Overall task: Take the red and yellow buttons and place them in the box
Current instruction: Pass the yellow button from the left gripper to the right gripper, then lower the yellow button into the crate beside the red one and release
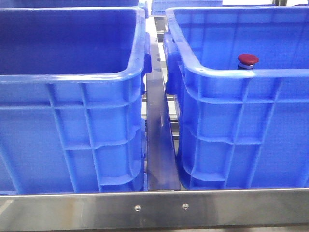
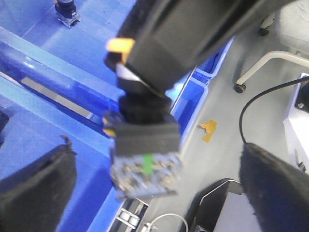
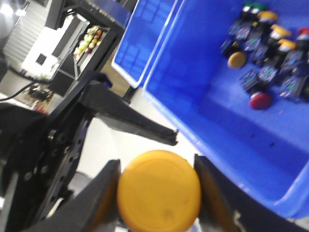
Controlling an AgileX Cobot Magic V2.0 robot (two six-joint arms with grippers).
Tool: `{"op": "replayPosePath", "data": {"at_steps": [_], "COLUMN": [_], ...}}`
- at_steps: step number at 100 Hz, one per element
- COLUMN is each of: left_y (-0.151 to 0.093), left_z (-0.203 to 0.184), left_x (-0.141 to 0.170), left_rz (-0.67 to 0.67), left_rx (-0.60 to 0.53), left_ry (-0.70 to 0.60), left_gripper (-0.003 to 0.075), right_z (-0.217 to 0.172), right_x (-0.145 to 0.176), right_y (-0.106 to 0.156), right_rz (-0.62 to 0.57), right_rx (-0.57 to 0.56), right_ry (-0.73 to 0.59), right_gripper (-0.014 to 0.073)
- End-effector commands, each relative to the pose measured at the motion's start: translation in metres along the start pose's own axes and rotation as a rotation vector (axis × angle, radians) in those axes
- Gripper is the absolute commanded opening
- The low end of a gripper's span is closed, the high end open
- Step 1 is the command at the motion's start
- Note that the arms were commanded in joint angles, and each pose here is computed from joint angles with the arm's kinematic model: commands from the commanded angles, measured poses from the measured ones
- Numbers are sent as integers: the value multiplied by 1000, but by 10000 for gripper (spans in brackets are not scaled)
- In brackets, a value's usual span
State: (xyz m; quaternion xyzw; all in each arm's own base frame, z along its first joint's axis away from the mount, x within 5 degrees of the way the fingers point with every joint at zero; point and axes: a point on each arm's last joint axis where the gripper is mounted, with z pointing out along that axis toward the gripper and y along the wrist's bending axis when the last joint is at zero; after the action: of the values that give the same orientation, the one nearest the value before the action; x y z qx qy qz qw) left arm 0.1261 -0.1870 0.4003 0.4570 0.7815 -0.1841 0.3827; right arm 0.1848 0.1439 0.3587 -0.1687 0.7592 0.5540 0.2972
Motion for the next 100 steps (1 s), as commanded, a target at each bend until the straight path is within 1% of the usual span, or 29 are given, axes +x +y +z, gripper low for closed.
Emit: {"op": "replayPosePath", "data": {"at_steps": [1, 20, 34, 48, 58, 64, 72, 83, 90, 100], "left_y": [5, 22, 40, 62, 76, 80, 83, 79, 74, 65], "left_z": [-12, -21, -40, -63, -80, -92, -102, -119, -125, -129], "left_x": [-12, -9, -2, 14, 34, 50, 68, 94, 107, 120], "left_rz": [-40, -105, -166, -263, -338, -388, -440, -509, -539, -563], "left_rx": [-20, -86, -177, -314, -440, -521, -612, -736, -793, -833], "left_ry": [-105, -123, -155, -187, -192, -198, -197, -209, -215, -232], "left_gripper": [676, 672, 671, 672, 672, 672, 672, 672, 672, 671], "right_z": [-7, -23, -45, -66, -78, -85, -92, -102, -108, -114], "right_x": [-14, -27, -37, -41, -41, -41, -41, -40, -40, -41], "right_y": [12, 4, 5, 4, 3, 3, 3, 3, 1, -1], "right_rz": [-38, -103, -166, -206, -239, -256, -280, -313, -332, -353], "right_rx": [-27, 70, 150, 234, 297, 332, 380, 454, 503, 563], "right_ry": [-100, -215, -324, -385, -405, -420, -436, -460, -471, -480], "right_gripper": [178, 178, 178, 178, 178, 178, 178, 178, 178, 178]}}
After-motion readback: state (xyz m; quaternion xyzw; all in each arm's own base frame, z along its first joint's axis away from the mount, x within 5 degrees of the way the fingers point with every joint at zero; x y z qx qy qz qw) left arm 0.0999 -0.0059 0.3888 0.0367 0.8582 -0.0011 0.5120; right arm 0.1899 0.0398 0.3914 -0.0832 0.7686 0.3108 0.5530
